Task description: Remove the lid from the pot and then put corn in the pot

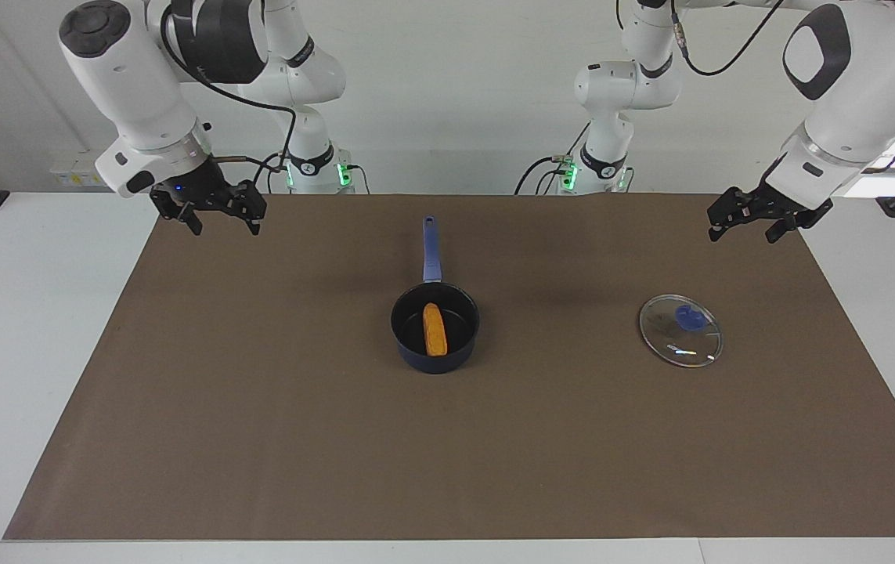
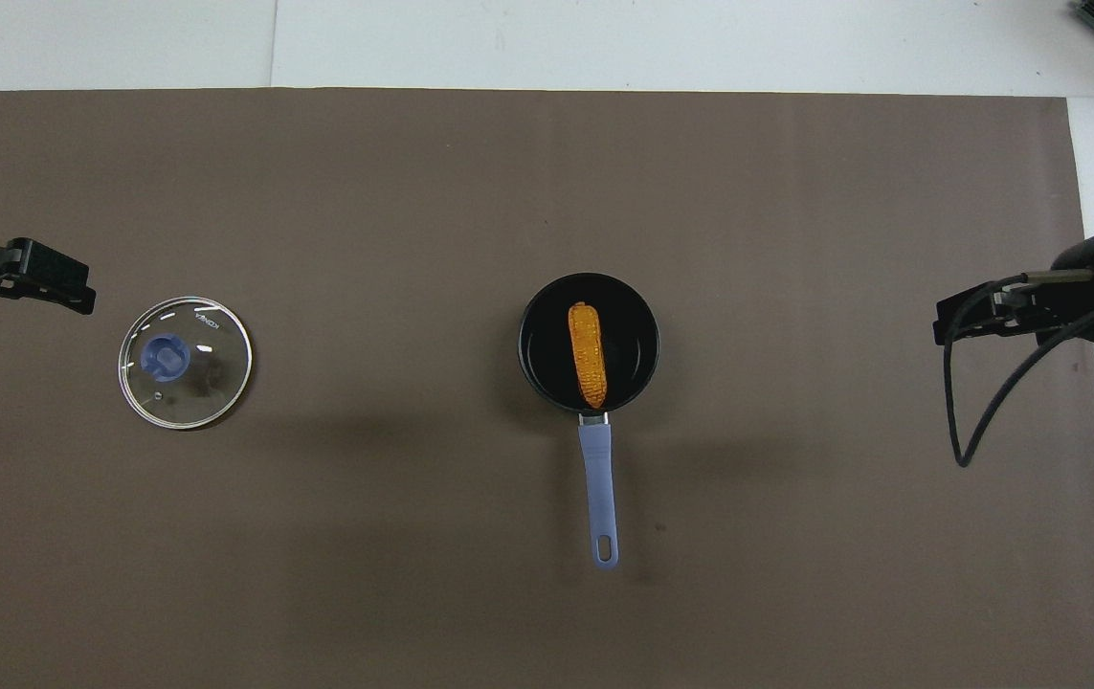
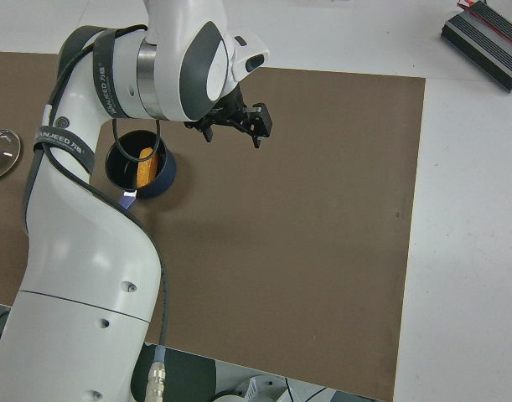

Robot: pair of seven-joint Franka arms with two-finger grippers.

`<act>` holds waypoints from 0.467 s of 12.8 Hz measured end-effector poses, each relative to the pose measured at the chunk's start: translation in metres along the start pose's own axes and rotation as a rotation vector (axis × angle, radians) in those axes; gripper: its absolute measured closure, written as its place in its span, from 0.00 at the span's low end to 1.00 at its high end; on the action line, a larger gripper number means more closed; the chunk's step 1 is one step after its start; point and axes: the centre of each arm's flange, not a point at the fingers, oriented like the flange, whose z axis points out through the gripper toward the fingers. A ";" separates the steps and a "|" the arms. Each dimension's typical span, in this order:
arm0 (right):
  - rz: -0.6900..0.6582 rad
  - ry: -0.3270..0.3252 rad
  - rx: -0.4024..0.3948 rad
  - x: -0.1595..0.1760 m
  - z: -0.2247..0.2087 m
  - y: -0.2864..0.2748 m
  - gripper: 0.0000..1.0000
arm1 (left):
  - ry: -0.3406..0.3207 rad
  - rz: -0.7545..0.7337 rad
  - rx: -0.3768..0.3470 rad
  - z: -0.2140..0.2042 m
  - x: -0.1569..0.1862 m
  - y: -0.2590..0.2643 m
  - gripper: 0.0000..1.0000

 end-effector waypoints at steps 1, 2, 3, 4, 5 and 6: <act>0.007 0.005 0.001 -0.001 -0.002 0.004 0.00 | 0.000 0.000 0.000 0.000 0.000 0.000 0.00; 0.009 0.015 0.002 -0.002 -0.008 0.006 0.00 | 0.000 0.000 0.000 0.000 0.000 0.000 0.00; 0.009 0.033 0.003 -0.004 -0.016 0.006 0.00 | 0.000 0.000 0.000 0.000 0.000 0.000 0.00; 0.009 0.057 0.004 -0.006 -0.029 0.006 0.00 | 0.000 0.000 0.000 0.000 0.000 0.000 0.00; 0.011 0.073 0.006 -0.011 -0.043 0.007 0.00 | 0.000 0.000 0.000 0.000 0.000 0.000 0.00; 0.012 0.080 0.007 -0.018 -0.058 0.009 0.00 | 0.000 0.000 0.000 0.000 0.000 0.000 0.00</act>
